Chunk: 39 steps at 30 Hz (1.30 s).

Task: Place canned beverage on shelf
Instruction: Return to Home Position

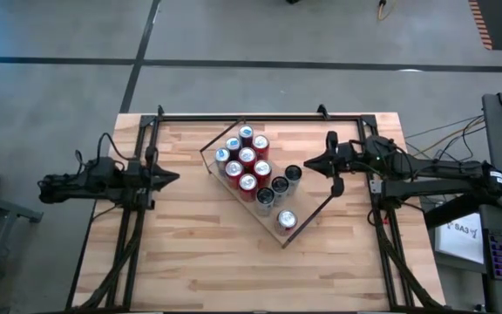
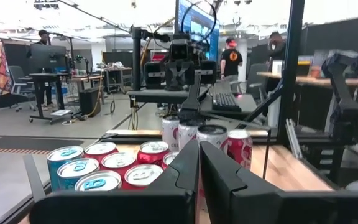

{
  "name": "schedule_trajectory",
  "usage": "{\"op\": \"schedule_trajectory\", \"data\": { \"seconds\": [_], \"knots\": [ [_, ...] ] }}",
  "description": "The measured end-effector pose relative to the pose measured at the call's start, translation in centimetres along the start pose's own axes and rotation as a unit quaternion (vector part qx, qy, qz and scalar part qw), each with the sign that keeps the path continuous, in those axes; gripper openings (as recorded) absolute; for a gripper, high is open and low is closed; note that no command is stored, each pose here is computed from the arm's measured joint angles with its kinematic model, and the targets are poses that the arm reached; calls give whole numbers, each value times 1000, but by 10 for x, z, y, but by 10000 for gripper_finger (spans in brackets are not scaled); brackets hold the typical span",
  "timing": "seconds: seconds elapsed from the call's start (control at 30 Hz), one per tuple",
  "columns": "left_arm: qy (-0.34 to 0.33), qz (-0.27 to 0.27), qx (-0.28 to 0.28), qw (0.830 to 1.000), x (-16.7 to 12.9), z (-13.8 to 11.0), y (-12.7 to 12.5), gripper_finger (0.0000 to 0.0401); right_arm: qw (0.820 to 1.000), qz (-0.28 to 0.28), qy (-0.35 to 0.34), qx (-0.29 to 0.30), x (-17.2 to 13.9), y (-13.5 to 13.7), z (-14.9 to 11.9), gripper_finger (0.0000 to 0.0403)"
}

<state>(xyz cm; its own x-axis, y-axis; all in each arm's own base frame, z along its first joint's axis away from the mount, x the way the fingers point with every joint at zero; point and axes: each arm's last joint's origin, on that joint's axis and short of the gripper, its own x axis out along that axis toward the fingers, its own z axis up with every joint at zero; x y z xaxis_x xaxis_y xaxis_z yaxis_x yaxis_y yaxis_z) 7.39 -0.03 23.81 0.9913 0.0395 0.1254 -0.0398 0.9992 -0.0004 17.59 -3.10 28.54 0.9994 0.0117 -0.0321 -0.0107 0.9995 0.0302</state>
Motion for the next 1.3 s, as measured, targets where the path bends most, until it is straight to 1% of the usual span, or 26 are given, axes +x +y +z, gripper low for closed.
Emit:
{"op": "schedule_trajectory", "data": {
  "seconds": [0.1, 0.17, 0.5, 0.6, 0.7, 0.73, 0.8, 0.87, 0.93, 1.0, 1.1, 1.2, 1.3],
  "knots": [
    [10, 0, 14, 1000, 1, -2, 0, 0, 999, 35, 2, -24, 0, 2, -1, 13],
    [13, 0, 23, 1000, 2, -4, 0, 0, 998, 49, 0, -33, 0, 3, 0, 13],
    [15, 0, 18, 1000, 2, -6, 0, 0, 998, 47, -2, -34, -1, 3, 0, 13],
    [12, -1, 18, 1000, 2, -6, 0, 0, 999, 46, -13, -20, -1, 3, 3, 13],
    [12, 0, 19, 1000, 2, -6, 0, 0, 998, 47, -34, 6, -1, 3, 7, 13],
    [9, 3, 18, 1000, 2, -5, 0, 0, 998, 44, -40, 13, -2, 3, 8, 13],
    [-5, 25, 16, 1000, 3, -2, 1, 0, 998, 17, -46, 35, 0, 1, 10, 13],
    [-19, 40, 19, 999, 6, 1, 2, 0, 998, -9, -42, 45, 4, -1, 12, 13],
    [-23, 40, 38, 998, 10, 3, 2, 0, 998, -17, -33, 48, 12, -4, 15, 13],
    [-18, 40, 63, 997, 14, 2, 1, 0, 998, -18, -20, 50, 22, -6, 19, 13],
    [-5, 39, 90, 995, 18, 0, 1, 0, 998, -21, 19, 47, 37, -9, 29, 13],
    [-5, 39, 101, 994, 18, 2, 1, 0, 997, -23, 55, 52, 49, -11, 35, 13],
    [-8, 40, 103, 994, 15, 4, 1, 0, 997, -4, 61, 44, 55, -11, 41, 13]
  ]
}}
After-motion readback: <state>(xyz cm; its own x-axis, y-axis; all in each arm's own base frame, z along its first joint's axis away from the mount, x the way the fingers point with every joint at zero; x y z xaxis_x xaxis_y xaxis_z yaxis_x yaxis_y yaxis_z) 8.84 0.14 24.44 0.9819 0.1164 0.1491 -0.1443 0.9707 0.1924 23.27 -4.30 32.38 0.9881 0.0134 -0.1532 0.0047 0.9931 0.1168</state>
